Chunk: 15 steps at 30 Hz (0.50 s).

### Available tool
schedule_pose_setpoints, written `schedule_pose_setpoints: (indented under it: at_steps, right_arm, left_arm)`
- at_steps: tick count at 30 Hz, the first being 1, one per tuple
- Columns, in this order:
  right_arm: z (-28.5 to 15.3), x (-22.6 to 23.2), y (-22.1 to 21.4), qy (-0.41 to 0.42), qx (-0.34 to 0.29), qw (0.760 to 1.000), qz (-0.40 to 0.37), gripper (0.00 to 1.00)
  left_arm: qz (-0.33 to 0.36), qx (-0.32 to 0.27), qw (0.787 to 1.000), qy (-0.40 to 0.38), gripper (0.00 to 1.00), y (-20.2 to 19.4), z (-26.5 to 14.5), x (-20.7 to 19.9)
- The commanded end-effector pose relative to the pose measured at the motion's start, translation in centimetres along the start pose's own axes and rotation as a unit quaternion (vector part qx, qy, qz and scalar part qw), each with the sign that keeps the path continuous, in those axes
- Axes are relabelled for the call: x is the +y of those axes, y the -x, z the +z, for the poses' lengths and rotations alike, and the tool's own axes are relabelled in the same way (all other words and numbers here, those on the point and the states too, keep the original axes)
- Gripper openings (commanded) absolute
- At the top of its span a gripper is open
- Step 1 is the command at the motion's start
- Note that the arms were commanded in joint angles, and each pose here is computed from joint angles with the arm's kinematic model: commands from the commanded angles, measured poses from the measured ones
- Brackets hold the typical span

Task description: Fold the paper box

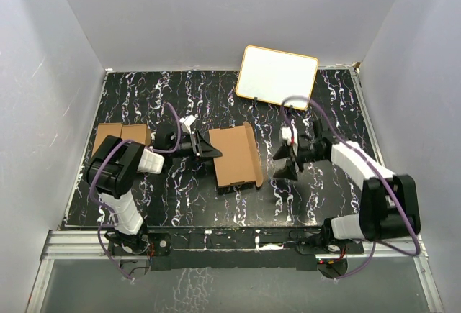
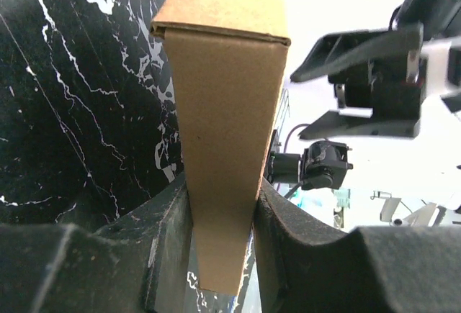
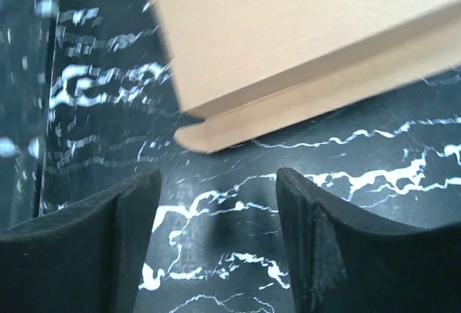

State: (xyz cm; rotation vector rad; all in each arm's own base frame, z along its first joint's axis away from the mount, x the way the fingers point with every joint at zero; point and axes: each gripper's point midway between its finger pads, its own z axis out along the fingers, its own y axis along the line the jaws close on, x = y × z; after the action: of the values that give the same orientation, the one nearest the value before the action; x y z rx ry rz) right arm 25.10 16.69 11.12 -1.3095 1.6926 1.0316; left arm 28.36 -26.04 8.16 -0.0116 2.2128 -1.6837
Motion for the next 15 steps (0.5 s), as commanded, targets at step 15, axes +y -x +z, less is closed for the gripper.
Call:
schedule_pose_setpoints:
  at_steps: [15]
  right_arm:
    - [3.5,4.8,-1.9,0.046,0.004,0.886,-0.462,0.59]
  left_arm:
    - [-0.029,0.064,0.995,-0.07,0.0,0.7,-0.2,-3.0]
